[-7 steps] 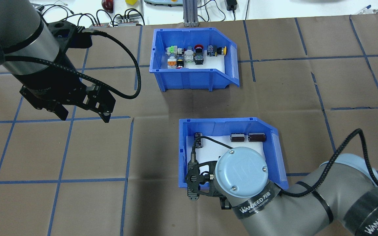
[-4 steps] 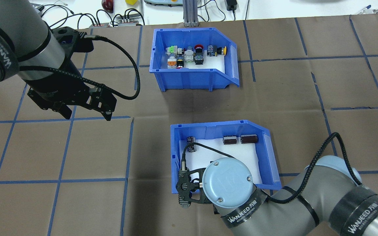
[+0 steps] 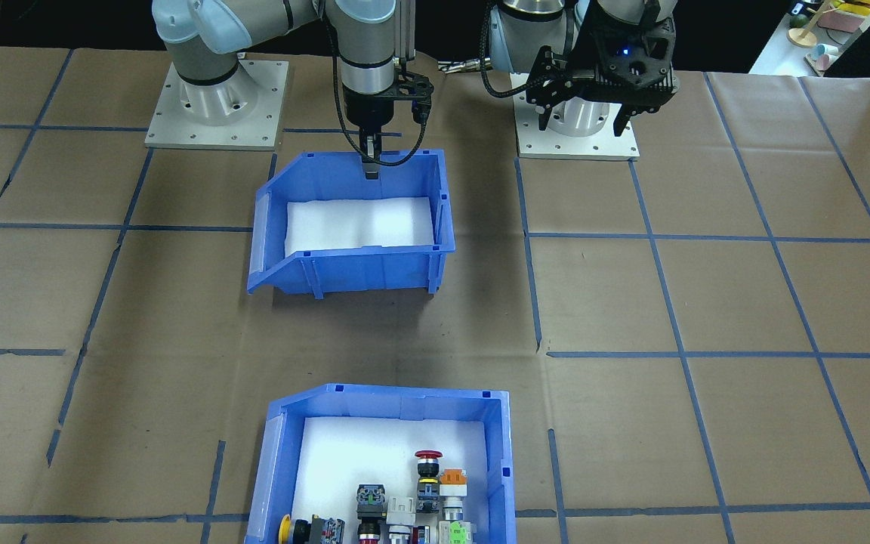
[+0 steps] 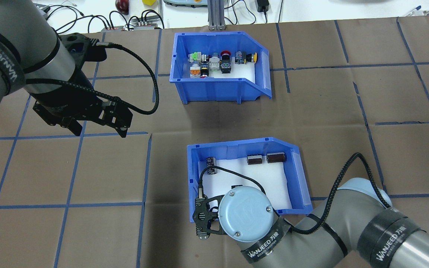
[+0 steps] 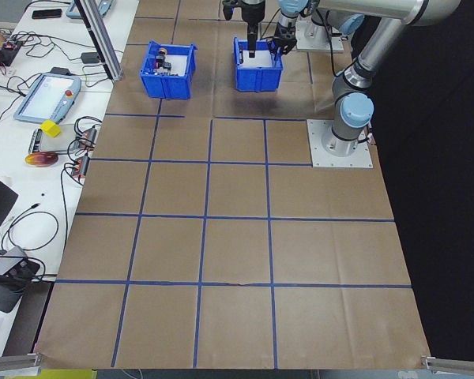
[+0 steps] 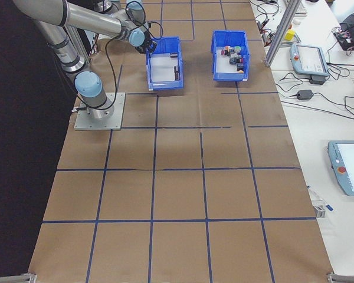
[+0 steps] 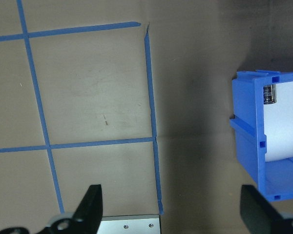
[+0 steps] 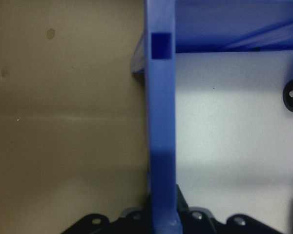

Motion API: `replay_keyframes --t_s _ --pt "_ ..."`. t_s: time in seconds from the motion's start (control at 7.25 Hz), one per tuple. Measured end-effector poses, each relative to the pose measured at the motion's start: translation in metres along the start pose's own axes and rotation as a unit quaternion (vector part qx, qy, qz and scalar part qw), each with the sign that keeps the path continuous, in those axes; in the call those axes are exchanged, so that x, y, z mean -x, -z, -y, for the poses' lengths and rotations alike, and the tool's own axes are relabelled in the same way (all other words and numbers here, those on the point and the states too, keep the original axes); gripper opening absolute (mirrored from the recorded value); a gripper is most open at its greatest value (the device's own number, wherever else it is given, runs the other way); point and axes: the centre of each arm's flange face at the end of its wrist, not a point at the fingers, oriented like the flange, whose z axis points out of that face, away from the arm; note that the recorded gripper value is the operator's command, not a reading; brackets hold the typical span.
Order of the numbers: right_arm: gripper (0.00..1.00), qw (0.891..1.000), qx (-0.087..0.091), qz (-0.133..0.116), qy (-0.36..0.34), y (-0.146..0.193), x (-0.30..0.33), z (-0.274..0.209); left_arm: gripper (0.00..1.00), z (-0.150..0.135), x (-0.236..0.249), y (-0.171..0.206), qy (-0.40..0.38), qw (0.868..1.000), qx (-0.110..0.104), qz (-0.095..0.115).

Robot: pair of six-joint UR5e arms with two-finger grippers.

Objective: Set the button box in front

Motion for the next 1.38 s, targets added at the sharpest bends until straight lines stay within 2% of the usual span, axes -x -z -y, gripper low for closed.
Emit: replay_keyframes --t_s 0.41,0.83,1.38 --pt "1.00 1.000 -0.006 -0.014 -0.026 0.019 -0.022 0.005 0.99 -0.003 0.000 0.001 -0.002 1.000 0.002 0.001" --pt "1.00 0.997 0.027 -0.017 -0.064 0.065 -0.064 -0.021 0.99 -0.003 0.000 0.002 -0.002 1.000 0.001 0.000" --pt "1.00 0.986 0.039 -0.018 -0.164 0.126 -0.081 -0.101 0.99 -0.007 0.000 -0.003 -0.002 1.000 0.005 0.000"
